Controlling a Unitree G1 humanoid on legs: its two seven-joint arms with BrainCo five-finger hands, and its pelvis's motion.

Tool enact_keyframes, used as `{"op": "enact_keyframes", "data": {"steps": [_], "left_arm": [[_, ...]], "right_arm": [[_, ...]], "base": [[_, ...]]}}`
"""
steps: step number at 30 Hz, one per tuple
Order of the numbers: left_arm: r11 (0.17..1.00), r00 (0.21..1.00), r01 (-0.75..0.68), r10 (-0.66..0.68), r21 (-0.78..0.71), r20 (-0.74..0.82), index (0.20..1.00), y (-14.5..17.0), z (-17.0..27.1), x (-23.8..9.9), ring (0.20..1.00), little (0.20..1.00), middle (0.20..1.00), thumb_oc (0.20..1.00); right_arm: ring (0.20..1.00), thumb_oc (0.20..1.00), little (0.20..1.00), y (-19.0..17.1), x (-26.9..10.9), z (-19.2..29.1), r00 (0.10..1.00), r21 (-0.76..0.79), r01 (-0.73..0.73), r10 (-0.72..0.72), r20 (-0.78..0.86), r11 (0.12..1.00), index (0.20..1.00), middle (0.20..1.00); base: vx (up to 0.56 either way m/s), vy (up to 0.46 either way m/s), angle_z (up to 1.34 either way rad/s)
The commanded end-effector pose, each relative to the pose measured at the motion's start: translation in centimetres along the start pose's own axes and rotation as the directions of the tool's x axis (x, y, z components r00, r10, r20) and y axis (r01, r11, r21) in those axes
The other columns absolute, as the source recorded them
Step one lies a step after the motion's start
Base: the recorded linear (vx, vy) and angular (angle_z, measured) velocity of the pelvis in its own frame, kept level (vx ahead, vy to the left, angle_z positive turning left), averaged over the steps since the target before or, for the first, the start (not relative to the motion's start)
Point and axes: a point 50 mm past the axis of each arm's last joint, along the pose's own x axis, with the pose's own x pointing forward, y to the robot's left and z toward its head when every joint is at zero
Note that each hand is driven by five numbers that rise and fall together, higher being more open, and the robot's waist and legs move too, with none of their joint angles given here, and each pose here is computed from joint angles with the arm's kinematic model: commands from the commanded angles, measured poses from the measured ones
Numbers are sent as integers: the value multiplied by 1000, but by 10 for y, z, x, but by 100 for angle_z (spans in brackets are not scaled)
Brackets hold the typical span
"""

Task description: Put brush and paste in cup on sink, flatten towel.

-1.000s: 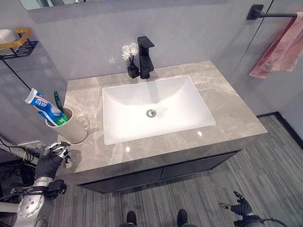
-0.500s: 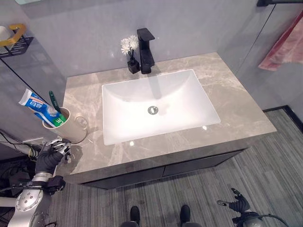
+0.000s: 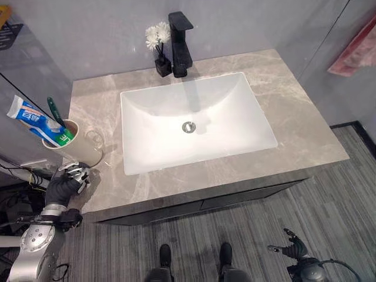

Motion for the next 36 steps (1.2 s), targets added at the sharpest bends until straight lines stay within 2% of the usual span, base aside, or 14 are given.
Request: {"op": "enact_keyframes", "data": {"steps": [1,21,26,36], "left_arm": [[999,999,-29,29,32,13,200,6,3,6,200,200,200,200],[982,967,-183,172,41,187,200,20,38,37,200,200,200,200],[977,961,-202,186,61,205,200,21,43,44,200,200,200,200],[978,976,-161,138,133,169,200,22,35,23,200,200,200,200]], "right_arm": [[1000,1000,1000,-14,6,19,996,-48,30,-25,84,998,1000,1000],[1000,1000,1000,-15,8,24,995,-85,33,-25,95,996,1000,1000],[1000,1000,1000,-6,9,25,996,-84,6,2,93,996,1000,1000],[1000,1000,1000,-7,11,20,998,-111,-2,10,67,994,1000,1000]], "base": [[0,0,0],[-6,-1,-3],[0,0,0],[22,-4,0]]}}
